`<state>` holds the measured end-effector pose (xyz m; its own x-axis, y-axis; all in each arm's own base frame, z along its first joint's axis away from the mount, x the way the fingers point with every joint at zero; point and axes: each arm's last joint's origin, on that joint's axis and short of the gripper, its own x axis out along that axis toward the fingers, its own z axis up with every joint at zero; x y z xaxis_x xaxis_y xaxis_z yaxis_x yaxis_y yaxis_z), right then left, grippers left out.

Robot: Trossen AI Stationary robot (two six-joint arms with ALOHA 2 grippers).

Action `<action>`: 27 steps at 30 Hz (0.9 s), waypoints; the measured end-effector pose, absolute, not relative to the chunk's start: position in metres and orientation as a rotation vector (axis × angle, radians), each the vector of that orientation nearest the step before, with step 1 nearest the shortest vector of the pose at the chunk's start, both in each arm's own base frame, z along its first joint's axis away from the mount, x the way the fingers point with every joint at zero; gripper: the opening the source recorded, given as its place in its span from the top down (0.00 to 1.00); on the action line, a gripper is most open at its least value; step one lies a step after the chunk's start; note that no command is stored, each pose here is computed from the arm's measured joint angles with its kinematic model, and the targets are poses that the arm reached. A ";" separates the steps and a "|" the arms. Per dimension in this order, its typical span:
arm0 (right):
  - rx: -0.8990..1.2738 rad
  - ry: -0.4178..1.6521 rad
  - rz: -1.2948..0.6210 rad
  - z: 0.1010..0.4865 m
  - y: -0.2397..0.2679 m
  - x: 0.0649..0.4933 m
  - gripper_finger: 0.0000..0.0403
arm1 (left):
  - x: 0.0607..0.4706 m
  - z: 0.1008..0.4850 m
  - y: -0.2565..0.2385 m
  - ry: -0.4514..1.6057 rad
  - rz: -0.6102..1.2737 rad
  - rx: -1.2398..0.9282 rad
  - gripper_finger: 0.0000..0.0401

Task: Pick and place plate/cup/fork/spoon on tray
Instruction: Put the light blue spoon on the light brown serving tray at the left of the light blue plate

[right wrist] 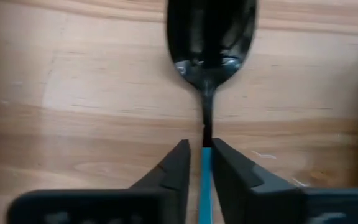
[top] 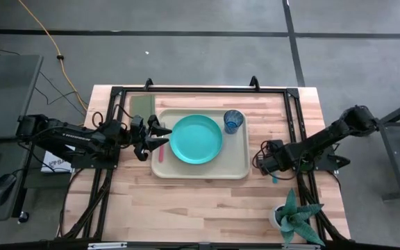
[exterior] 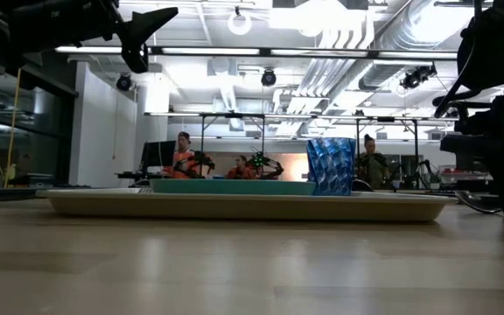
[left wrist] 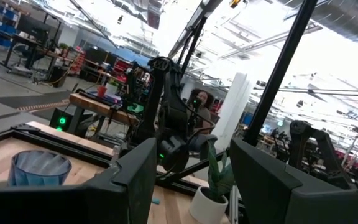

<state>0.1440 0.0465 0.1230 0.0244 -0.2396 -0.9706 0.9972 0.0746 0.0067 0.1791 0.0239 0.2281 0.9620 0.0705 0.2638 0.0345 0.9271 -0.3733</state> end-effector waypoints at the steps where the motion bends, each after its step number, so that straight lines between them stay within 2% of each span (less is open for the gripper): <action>1: 0.983 1.048 -1.247 0.123 0.046 0.144 0.91 | 0.179 0.228 0.024 -0.278 0.019 -0.385 0.54; 4: 0.975 1.038 -1.246 0.123 0.046 0.145 0.98 | 0.179 0.228 0.024 -0.275 0.019 -0.385 0.54; 20: 0.929 1.050 -1.222 0.123 0.046 0.144 0.99 | 0.179 0.228 0.024 -0.272 0.020 -0.382 0.54; 27: 0.813 1.042 -1.225 0.135 0.048 0.147 1.00 | 0.179 0.227 0.024 -0.269 0.032 -0.298 0.54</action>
